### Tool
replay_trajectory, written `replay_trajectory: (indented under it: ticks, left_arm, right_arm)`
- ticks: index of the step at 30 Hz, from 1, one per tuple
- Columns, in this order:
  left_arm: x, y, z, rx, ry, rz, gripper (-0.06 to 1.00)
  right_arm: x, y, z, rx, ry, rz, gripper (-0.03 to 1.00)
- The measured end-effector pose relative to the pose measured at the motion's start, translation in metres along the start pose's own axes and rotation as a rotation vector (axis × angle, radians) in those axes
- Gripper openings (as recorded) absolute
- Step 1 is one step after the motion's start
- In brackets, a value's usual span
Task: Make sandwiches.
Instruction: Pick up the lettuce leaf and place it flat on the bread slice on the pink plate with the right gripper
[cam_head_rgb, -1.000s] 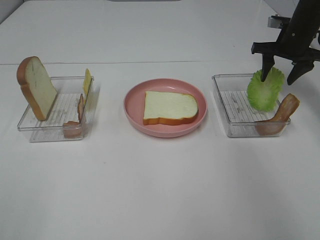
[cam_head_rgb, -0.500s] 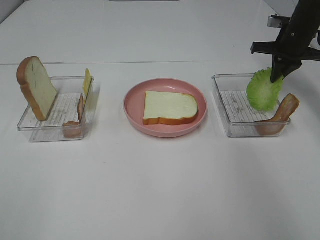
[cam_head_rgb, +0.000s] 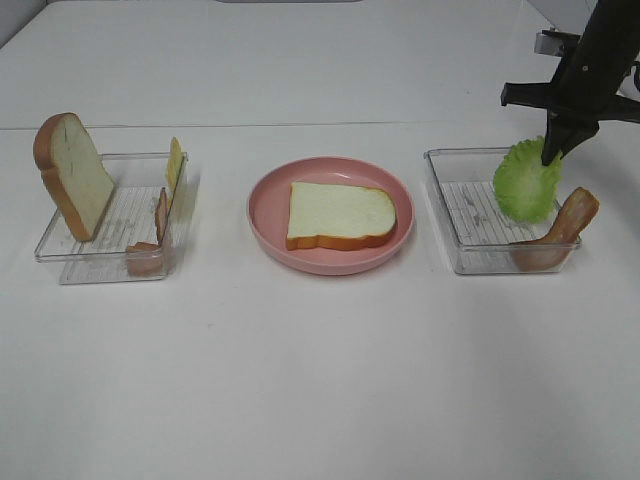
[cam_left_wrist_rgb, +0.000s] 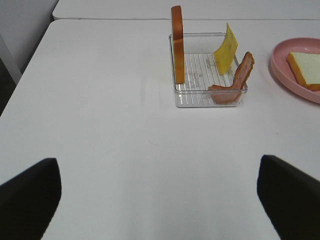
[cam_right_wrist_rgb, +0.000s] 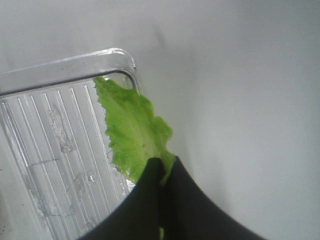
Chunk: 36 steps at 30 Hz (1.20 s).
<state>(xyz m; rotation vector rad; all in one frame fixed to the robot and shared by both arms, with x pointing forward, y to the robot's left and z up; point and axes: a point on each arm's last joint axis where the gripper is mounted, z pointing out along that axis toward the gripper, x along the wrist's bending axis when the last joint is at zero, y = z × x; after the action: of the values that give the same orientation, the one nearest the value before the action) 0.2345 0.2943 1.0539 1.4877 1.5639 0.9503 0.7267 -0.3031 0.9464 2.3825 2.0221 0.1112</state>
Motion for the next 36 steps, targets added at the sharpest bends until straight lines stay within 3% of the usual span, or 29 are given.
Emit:
replay_trajectory:
  ticks: [8,12,16,18,21,25,27,30,32,36]
  left_arm:
    - [0.0,0.0,0.0,0.0,0.0,0.0,0.99]
    - [0.0,0.0,0.0,0.0,0.0,0.0,0.99]
    - [0.0,0.0,0.0,0.0,0.0,0.0,0.99]
    - [0.0,0.0,0.0,0.0,0.0,0.0,0.99]
    - [0.0,0.0,0.0,0.0,0.0,0.0,0.99]
    - [0.0,0.0,0.0,0.0,0.0,0.0,0.99]
    - [0.0,0.0,0.0,0.0,0.0,0.0,0.99]
    - [0.0,0.0,0.0,0.0,0.0,0.0,0.99]
    - [0.0,0.0,0.0,0.0,0.0,0.0,0.99]
    - [0.0,0.0,0.0,0.0,0.0,0.0,0.99]
  right_arm:
    - [0.009,-0.007,-0.057,-0.097,0.105,0.014,0.01]
    - [0.013,-0.025,-0.105,-0.17,0.162,0.013,0.01]
    - [0.012,-0.048,-0.123,-0.169,0.184,0.019,0.01]
    - [0.012,-0.052,-0.124,-0.175,0.198,0.02,0.01]
    - [0.018,-0.07,-0.13,-0.232,0.306,0.012,0.01]
    - [0.023,-0.078,-0.125,-0.241,0.374,0.004,0.01]
    - [0.034,-0.086,-0.116,-0.243,0.531,-0.011,0.01]
    - [0.038,-0.087,-0.113,-0.245,0.56,-0.015,0.01]
    - [0.059,-0.088,-0.105,-0.264,0.618,-0.037,0.01]
    - [0.086,-0.089,-0.094,-0.263,0.642,-0.07,0.01]
